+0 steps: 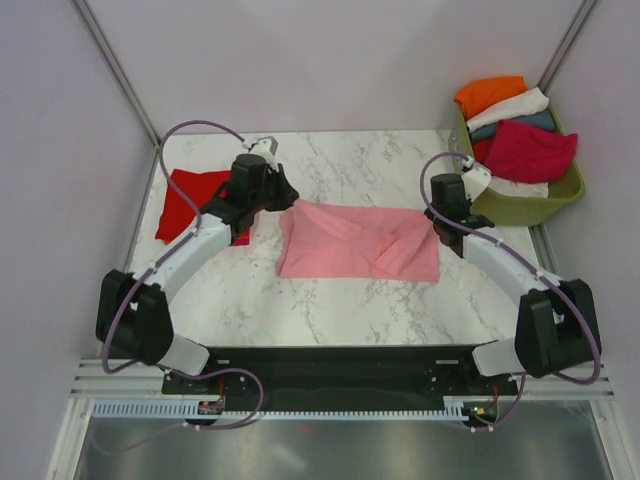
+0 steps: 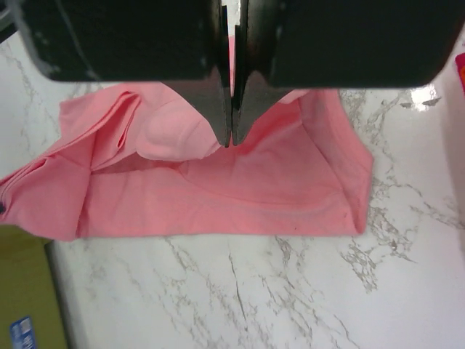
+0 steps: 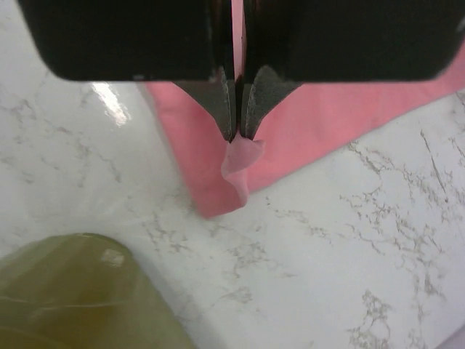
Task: Fold and stack the t-shirts
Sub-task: Flatten the tshirt out
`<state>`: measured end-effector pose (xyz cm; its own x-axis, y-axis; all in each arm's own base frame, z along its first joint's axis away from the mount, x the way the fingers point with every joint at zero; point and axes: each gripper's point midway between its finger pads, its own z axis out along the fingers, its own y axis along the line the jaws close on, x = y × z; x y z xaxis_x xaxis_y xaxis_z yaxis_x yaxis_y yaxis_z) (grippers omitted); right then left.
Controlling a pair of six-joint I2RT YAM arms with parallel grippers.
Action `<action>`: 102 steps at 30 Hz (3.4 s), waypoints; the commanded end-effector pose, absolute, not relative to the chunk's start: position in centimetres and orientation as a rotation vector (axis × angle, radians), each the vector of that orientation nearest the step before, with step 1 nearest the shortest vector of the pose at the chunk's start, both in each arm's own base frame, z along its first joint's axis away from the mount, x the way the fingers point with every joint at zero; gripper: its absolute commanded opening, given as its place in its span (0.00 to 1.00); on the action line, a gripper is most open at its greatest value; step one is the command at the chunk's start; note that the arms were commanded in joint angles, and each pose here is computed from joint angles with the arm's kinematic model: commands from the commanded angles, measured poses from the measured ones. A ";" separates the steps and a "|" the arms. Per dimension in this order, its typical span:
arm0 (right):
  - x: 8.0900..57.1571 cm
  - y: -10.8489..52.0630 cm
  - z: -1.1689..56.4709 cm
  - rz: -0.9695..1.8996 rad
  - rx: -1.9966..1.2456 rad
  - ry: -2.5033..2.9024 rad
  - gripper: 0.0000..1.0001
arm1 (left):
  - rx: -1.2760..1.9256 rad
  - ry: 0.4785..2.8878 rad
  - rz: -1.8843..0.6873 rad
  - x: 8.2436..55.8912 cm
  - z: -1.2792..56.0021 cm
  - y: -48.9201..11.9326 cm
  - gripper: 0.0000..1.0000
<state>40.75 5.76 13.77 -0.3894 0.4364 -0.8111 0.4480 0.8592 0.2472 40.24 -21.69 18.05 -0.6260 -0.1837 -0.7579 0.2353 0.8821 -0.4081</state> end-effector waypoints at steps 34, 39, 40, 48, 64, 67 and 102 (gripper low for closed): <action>30.3 10.0 13.4 0.511 0.256 2.115 0.58 | -0.320 1.948 -0.622 23.8 20.3 -10.9 0.02; 30.7 17.2 12.6 0.533 -0.023 2.226 0.56 | -0.333 1.939 -0.623 23.3 19.1 -10.6 0.02; 30.9 17.8 12.4 0.519 -0.052 2.239 0.54 | -0.334 1.939 -0.626 23.2 19.1 -10.6 0.02; 33.1 22.6 9.0 0.337 -0.199 2.358 0.53 | -0.327 1.953 -0.606 23.0 18.1 -10.4 0.02; 33.4 24.1 4.9 0.140 -0.281 2.414 0.55 | -0.326 1.960 -0.604 23.1 17.5 -10.4 0.02; 34.1 24.6 4.6 0.130 -0.285 2.416 0.52 | -0.326 1.961 -0.603 23.1 17.3 -10.4 0.02; 34.8 21.4 11.2 0.163 -0.092 2.231 0.19 | -0.308 1.946 -0.631 23.4 18.8 -10.9 0.02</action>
<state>34.35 22.38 9.49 -0.6599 -0.0553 -0.7493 -0.1618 0.9844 0.0698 22.63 -10.34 15.91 -0.4912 -0.4393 -0.7522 0.0226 0.8568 -0.5151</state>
